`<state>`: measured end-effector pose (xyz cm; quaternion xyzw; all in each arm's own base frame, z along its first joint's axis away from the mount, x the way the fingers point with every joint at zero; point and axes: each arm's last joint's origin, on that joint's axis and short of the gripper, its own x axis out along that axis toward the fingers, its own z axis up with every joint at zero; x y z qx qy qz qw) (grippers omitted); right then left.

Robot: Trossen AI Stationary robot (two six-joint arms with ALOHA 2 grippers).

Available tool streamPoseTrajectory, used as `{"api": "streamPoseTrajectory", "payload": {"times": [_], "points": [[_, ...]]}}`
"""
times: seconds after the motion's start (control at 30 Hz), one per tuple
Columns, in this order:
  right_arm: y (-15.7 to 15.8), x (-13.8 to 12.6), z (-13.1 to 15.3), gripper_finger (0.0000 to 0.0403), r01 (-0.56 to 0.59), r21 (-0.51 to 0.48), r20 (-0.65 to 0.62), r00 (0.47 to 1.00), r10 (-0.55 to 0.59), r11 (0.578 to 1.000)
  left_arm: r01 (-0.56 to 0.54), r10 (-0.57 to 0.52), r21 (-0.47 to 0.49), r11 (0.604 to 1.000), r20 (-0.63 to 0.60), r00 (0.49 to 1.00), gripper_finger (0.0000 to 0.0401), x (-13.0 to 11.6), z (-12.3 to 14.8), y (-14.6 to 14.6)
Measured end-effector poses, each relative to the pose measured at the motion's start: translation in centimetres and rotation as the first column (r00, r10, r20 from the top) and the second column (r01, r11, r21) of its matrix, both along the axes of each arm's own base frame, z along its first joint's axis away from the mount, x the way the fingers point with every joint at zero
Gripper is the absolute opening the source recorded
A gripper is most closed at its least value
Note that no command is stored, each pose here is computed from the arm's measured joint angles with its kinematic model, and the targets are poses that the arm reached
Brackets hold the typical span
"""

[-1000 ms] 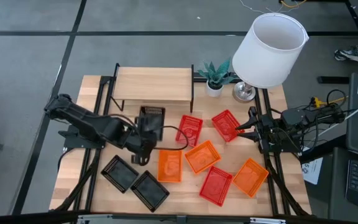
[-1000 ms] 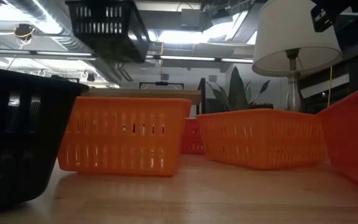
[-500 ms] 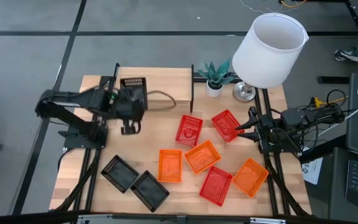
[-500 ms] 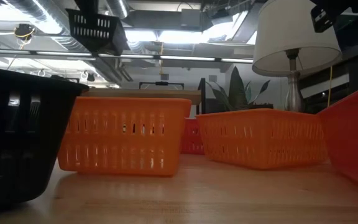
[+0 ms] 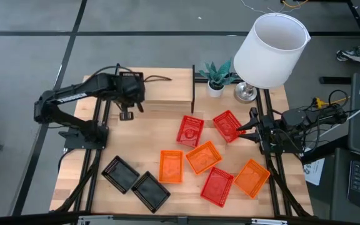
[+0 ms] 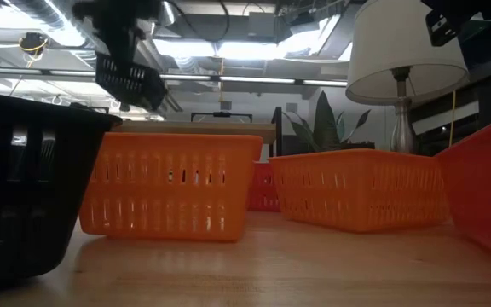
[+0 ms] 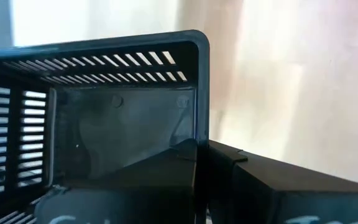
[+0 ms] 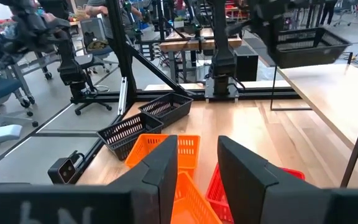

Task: Stack baskets on shelf by color
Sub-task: Put the top black bin on the shelf

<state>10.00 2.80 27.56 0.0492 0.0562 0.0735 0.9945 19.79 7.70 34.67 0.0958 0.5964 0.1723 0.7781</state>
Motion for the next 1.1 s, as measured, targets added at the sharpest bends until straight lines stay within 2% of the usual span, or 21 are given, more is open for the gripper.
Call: {"api": "streamPoseTrajectory", "payload": {"times": [0.2, 0.4, 0.7, 0.93, 1.1], "points": [[0.0, 0.1, 0.0, 0.0114, 0.000, 0.000, -0.003, 1.000, 0.000, 1.000, 0.028, -0.028, -0.016, 0.999, 0.010, 1.000, 0.0000, -0.3, -1.6, 2.7], [0.0, 0.1, 0.0, 0.0114, 0.000, 0.000, -0.005, 1.000, 0.000, 1.000, -0.019, 0.019, -0.040, 0.999, -0.009, 1.000, 0.0000, -1.3, -2.2, 4.3], [0.0, 0.1, 0.0, 0.0114, 0.000, 0.000, -0.005, 1.000, 0.000, 1.000, 0.057, -0.058, -0.017, 0.998, -0.063, 0.996, 0.0000, -1.6, -2.4, 5.2], [0.0, 0.1, 0.0, 0.0114, 0.001, 0.003, -0.006, 1.000, -0.001, 1.000, 0.048, -0.050, -0.027, 0.998, -0.076, 0.996, 0.0001, -1.7, -2.5, 5.2], [0.0, 0.1, 0.0, 0.0114, 0.000, 0.003, -0.005, 1.000, 0.000, 1.000, 0.038, -0.038, -0.009, 0.999, -0.087, 0.996, 0.0019, -1.8, -2.5, 5.2]]}}
